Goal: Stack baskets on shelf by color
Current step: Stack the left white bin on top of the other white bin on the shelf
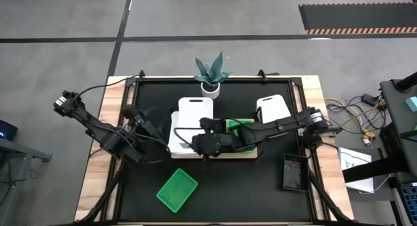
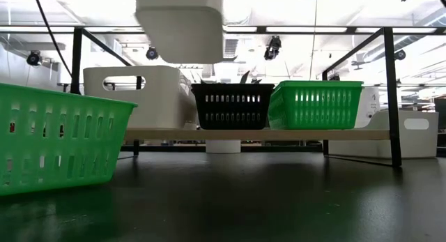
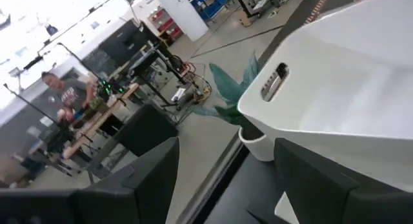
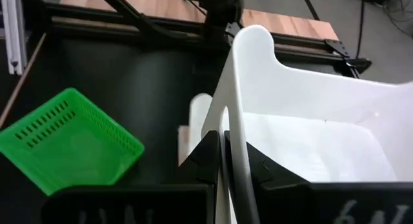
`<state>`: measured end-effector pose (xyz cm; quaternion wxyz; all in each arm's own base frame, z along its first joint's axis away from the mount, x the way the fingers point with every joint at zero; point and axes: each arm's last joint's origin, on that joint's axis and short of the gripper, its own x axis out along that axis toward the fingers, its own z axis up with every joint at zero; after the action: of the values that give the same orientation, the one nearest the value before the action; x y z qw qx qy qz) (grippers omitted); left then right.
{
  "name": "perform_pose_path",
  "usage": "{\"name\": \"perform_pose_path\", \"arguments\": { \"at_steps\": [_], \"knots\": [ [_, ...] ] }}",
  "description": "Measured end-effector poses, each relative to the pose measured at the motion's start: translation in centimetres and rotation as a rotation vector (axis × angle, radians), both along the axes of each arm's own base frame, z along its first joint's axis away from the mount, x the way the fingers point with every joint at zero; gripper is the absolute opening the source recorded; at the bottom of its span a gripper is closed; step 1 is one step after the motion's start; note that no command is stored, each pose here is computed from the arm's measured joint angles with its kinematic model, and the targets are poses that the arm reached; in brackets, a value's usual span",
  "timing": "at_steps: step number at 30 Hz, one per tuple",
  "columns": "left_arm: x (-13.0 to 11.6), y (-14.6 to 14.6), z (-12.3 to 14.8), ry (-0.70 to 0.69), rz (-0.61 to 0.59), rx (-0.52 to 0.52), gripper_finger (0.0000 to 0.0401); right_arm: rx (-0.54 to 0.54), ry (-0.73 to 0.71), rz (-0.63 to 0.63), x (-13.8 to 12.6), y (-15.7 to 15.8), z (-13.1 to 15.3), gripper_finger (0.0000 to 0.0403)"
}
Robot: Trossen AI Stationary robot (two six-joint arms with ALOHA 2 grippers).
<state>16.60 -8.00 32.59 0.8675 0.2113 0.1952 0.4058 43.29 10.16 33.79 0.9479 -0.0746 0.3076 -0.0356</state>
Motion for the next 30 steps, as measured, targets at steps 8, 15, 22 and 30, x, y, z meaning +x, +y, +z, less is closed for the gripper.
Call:
{"name": "perform_pose_path", "arguments": {
  "at_steps": [8,15,22,30],
  "knots": [
    [-1.5,1.0,-1.2,-0.039,0.008,-0.024,0.0237,0.026,0.015,-0.027,3.2,0.6,-2.0,0.0012],
    [-1.7,1.2,-1.2,-0.049,0.010,-0.028,0.0238,0.030,0.036,-0.045,4.6,0.3,-3.1,0.0012],
    [-1.6,1.1,-1.3,-0.043,0.009,-0.023,0.0238,0.045,0.041,-0.040,4.8,-0.5,-3.2,0.0012],
    [-1.6,1.1,-1.4,-0.038,0.008,-0.020,0.0238,0.068,0.012,-0.011,5.3,-0.9,-3.8,0.0012]
  ]
}}
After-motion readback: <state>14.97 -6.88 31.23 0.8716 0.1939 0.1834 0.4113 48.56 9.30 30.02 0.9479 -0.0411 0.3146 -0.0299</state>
